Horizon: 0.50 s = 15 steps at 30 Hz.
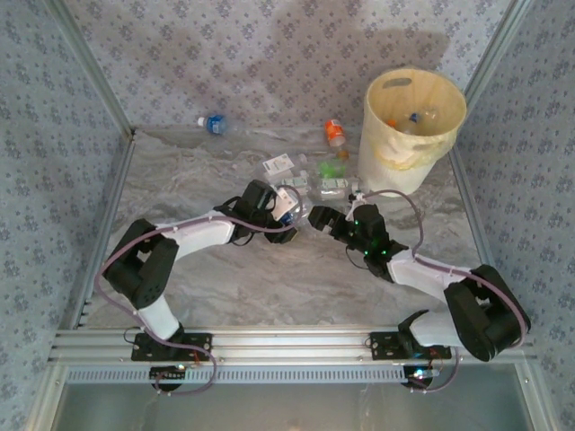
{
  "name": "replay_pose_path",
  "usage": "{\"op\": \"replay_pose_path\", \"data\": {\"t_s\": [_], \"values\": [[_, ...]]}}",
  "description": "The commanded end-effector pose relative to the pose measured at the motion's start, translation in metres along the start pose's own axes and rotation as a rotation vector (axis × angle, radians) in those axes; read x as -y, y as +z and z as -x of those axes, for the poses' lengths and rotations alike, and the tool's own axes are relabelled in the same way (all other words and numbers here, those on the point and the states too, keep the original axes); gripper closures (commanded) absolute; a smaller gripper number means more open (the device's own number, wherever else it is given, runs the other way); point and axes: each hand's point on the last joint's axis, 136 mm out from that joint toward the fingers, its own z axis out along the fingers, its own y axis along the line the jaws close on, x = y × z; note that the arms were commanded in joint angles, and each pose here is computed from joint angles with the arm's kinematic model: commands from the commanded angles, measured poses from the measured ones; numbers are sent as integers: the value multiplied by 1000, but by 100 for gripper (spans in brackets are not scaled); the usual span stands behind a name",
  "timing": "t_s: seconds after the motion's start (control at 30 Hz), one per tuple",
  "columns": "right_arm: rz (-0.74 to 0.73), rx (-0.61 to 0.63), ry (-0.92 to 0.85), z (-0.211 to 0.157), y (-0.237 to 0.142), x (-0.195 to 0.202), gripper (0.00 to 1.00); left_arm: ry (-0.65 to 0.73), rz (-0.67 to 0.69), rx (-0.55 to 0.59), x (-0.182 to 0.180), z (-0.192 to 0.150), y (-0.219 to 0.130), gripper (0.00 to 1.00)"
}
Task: Put the plastic bottles in the bin
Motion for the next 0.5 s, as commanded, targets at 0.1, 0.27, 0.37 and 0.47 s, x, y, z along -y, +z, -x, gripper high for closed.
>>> {"op": "replay_pose_path", "data": {"t_s": [0.1, 0.27, 0.37, 0.47], "values": [[123, 14, -16, 0, 9, -22, 0, -55, -67, 138, 10, 30, -16, 37], [130, 23, -25, 0, 19, -26, 0, -62, -88, 171, 14, 38, -20, 37], [143, 40, -22, 3, 26, -29, 0, -67, -98, 189, 15, 42, -21, 37], [164, 58, -18, 6, 34, -33, 0, -71, -110, 197, 16, 45, -20, 37]]}}
